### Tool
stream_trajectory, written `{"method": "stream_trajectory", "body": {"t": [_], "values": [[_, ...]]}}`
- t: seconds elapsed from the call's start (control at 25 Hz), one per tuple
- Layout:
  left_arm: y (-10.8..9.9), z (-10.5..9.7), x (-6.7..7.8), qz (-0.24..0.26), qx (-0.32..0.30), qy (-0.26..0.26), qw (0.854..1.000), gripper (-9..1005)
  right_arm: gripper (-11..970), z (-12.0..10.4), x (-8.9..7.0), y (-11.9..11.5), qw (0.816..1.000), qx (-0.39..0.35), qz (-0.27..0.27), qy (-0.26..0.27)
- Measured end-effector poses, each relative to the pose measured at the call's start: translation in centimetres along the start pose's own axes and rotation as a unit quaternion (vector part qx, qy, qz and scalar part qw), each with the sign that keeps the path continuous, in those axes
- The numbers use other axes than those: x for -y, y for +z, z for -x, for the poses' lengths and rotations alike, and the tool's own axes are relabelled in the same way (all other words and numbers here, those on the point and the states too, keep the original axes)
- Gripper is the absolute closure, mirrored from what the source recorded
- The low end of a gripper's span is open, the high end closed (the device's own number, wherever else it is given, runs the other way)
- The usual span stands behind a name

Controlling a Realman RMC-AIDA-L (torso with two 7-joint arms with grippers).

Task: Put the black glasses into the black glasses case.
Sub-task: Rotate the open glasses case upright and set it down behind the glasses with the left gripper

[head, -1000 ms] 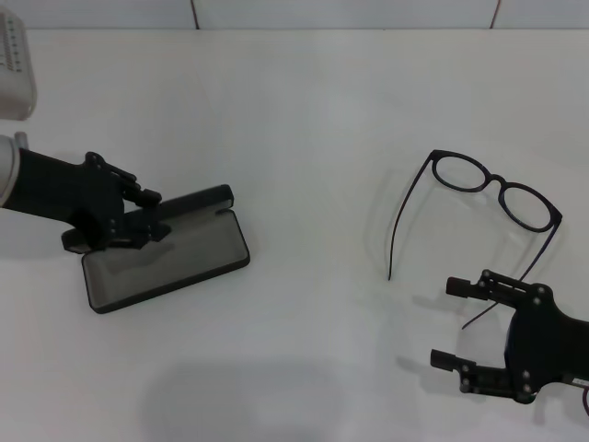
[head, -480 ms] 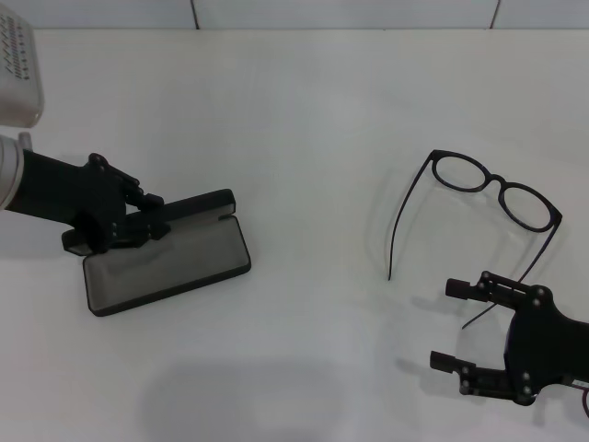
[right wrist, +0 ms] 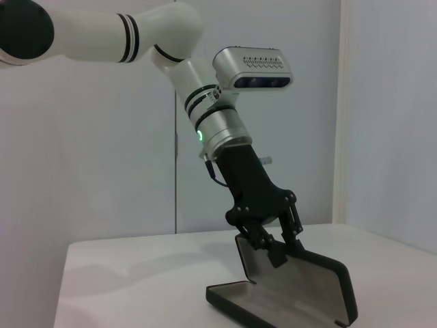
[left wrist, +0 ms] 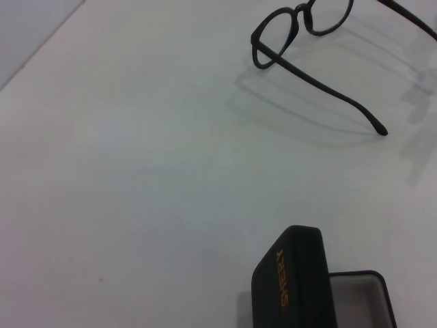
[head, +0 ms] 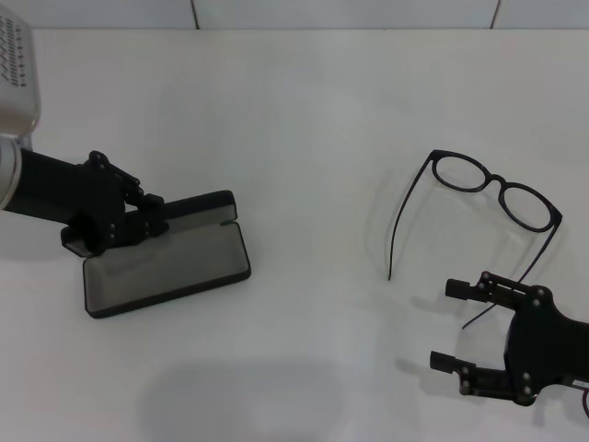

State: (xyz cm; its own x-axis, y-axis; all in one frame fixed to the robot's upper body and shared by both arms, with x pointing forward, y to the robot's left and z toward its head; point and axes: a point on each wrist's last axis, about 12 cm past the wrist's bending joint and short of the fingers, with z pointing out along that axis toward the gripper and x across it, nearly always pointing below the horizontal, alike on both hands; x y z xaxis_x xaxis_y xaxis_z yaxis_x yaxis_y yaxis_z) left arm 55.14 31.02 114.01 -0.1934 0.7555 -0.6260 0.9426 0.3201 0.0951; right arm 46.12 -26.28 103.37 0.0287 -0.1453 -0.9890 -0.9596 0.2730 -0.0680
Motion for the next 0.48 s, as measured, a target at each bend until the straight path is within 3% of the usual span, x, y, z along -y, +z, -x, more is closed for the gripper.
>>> {"method": "stream_trajectory", "body": {"t": [0.48], "values": [[-0.58, 0.79, 0.11, 0.020, 0.007, 0.029, 0.999, 786, 178, 0.00, 0.09, -0.04, 1.000, 0.000, -0.004, 0.001]]}}
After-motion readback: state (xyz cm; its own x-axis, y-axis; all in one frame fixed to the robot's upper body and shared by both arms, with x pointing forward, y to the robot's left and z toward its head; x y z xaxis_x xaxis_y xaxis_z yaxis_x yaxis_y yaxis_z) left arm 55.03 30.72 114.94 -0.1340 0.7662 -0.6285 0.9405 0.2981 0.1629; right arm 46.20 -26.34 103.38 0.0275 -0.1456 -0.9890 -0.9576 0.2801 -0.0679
